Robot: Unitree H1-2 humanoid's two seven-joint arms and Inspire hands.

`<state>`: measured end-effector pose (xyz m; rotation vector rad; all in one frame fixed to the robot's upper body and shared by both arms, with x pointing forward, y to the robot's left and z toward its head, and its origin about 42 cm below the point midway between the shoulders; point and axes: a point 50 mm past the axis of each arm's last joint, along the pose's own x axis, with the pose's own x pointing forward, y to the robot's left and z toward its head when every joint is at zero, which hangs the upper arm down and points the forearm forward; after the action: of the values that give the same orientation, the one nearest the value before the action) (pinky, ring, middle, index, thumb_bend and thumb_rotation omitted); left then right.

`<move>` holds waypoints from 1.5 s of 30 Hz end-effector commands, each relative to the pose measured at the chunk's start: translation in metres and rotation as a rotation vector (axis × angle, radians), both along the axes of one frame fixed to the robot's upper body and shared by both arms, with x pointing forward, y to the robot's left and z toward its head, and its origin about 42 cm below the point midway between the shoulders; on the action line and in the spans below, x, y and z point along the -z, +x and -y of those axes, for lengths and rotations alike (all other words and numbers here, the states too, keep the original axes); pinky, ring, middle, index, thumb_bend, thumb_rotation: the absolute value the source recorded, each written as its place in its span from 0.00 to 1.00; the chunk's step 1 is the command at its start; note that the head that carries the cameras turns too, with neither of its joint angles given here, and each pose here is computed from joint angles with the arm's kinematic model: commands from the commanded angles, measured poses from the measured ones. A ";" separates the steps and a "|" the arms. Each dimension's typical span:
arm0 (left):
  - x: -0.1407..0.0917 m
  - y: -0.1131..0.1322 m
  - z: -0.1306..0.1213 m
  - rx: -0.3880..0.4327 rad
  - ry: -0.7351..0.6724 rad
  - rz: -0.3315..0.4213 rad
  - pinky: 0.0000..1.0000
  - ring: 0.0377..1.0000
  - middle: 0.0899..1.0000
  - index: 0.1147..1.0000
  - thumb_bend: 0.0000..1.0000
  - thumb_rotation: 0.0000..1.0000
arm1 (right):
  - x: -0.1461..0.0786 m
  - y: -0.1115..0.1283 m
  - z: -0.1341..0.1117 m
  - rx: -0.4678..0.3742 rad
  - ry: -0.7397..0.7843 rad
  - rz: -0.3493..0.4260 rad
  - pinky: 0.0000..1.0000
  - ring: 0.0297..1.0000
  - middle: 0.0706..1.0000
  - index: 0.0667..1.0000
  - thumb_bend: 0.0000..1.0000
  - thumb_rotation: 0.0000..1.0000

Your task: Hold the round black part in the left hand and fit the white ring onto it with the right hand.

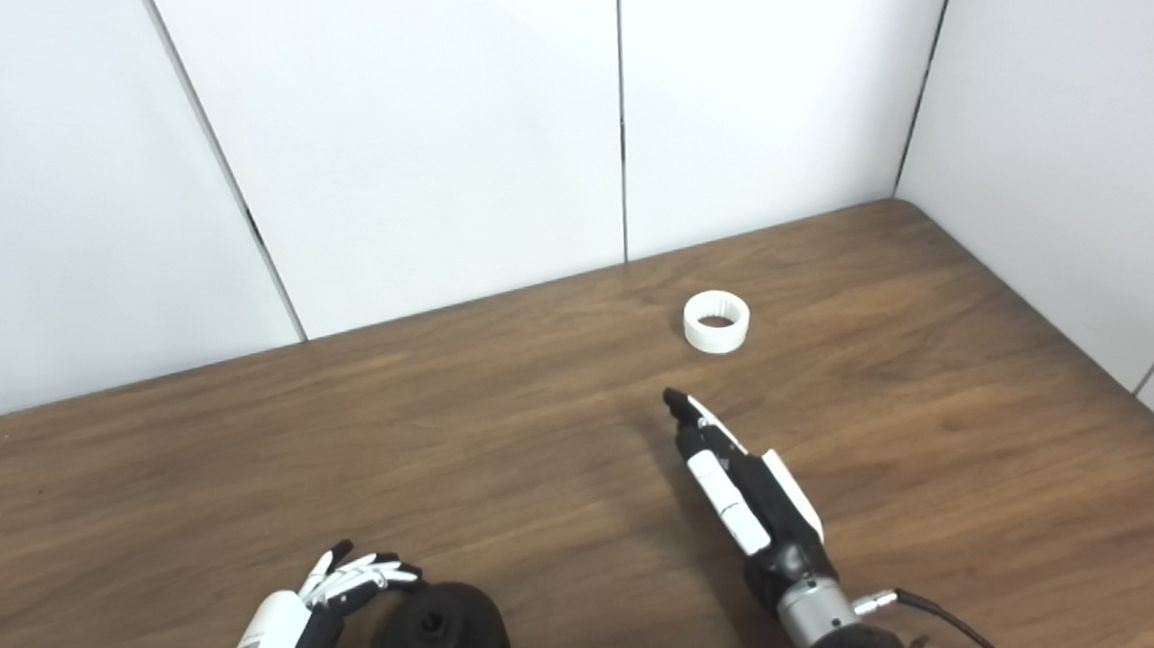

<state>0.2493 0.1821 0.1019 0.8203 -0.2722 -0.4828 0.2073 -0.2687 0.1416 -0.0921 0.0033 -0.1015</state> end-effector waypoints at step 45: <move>0.001 -0.015 -0.001 -0.036 0.067 -0.056 1.00 0.85 0.75 0.42 0.52 0.05 | -0.129 0.214 0.123 0.001 -1.149 -0.267 1.00 1.00 0.98 0.86 1.00 0.33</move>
<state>0.2405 0.1800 0.1065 0.8365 -0.2391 -0.4507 0.4106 -0.3848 0.2361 -1.2022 0.2856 -0.0274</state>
